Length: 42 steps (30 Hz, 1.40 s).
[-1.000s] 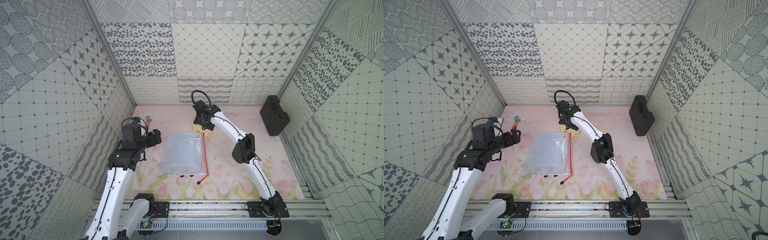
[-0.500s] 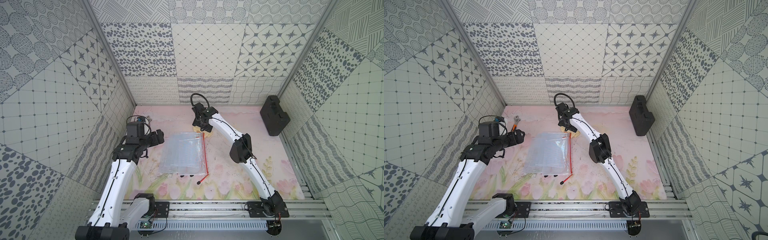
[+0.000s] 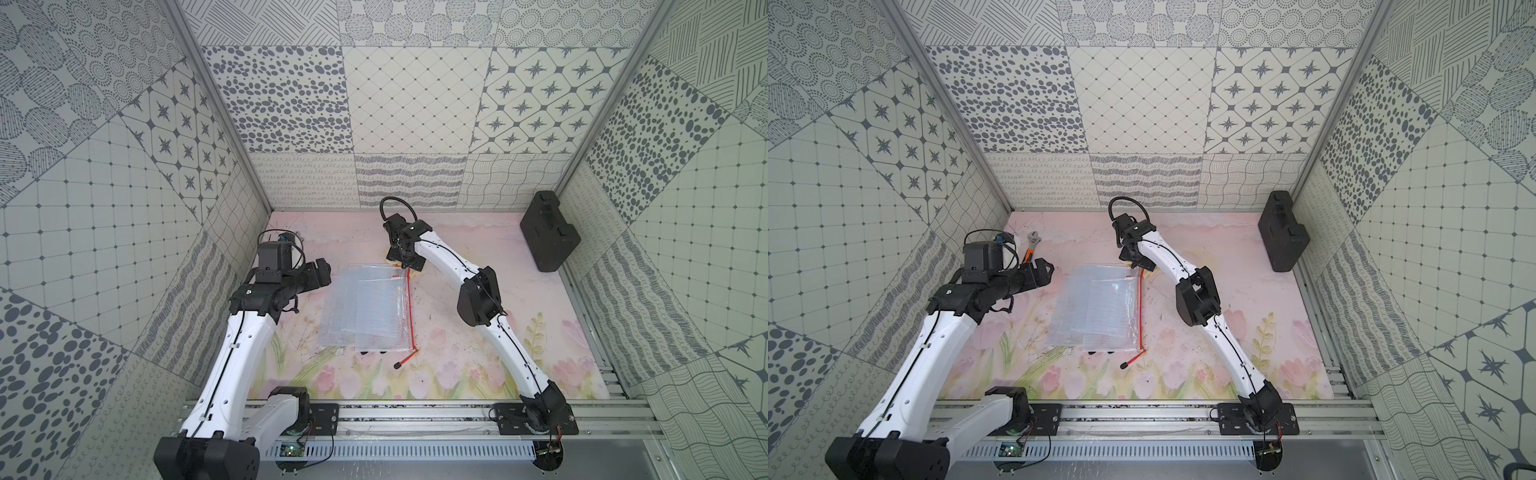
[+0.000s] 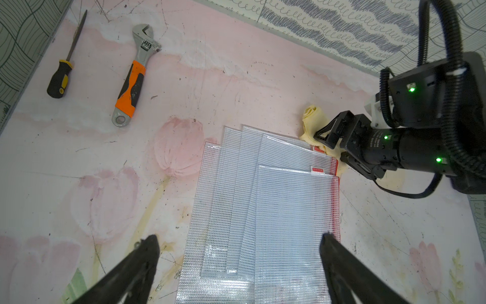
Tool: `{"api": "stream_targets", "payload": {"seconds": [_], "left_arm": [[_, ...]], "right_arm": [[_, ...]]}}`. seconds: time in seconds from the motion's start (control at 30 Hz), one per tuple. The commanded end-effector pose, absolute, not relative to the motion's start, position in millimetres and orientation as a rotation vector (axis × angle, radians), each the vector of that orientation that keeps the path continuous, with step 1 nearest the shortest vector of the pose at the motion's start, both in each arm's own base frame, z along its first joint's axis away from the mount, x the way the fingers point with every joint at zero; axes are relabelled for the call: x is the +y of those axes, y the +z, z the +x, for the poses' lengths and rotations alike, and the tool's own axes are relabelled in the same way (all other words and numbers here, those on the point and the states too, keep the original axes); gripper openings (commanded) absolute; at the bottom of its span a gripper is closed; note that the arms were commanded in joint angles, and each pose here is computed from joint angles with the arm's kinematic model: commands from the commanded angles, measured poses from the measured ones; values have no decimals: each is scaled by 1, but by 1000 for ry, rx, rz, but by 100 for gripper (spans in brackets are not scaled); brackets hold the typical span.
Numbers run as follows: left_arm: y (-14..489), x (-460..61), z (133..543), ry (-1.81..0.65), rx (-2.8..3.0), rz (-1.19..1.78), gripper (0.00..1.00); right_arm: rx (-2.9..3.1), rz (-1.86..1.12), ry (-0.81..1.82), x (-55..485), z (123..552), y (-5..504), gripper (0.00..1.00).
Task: Wipe the document bag
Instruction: Pick up the cleaning item at the center of the board, then adjust the document bag at the center of the board.
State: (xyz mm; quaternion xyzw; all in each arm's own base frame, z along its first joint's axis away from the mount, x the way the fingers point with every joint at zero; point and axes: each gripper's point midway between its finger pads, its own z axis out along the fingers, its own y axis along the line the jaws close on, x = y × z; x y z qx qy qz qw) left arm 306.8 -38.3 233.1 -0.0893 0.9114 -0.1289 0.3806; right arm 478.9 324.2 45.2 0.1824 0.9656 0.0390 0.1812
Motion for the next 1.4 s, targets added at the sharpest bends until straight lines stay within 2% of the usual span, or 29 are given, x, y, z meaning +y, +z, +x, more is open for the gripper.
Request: {"api": "stream_targets", "payload": {"seconds": [0.0,0.07,0.23,0.33,0.43,0.63,0.8,0.9,1.03,1.27,1.37], "left_arm": [[238,-44,311,-367,2304,-210,95],[236,-44,312,-370,2306,-219,95],[233,-45,313,-379,2313,-234,95],[234,-48,313,-400,2308,-237,94],[235,-49,314,-416,2301,-256,94],[245,-53,319,-441,2279,-267,93],[258,-59,321,-439,2252,-267,92],[263,-63,322,-438,2247,-272,91],[266,-74,319,-430,2250,-255,90],[269,-106,323,-389,2288,-135,89],[273,-118,322,-358,2298,-72,88]], "right_arm": [[2770,531,6,308,473,15,75],[2789,532,-2,303,470,10,66],[2800,527,70,292,470,15,34],[2712,474,137,286,476,51,14],[2534,408,167,271,479,119,0],[2080,314,287,220,451,284,0],[1728,292,574,170,399,369,0],[1568,289,687,134,362,399,0],[1451,222,639,105,310,425,0],[1496,-93,697,126,257,432,0],[1512,-126,730,129,245,425,0]]}}
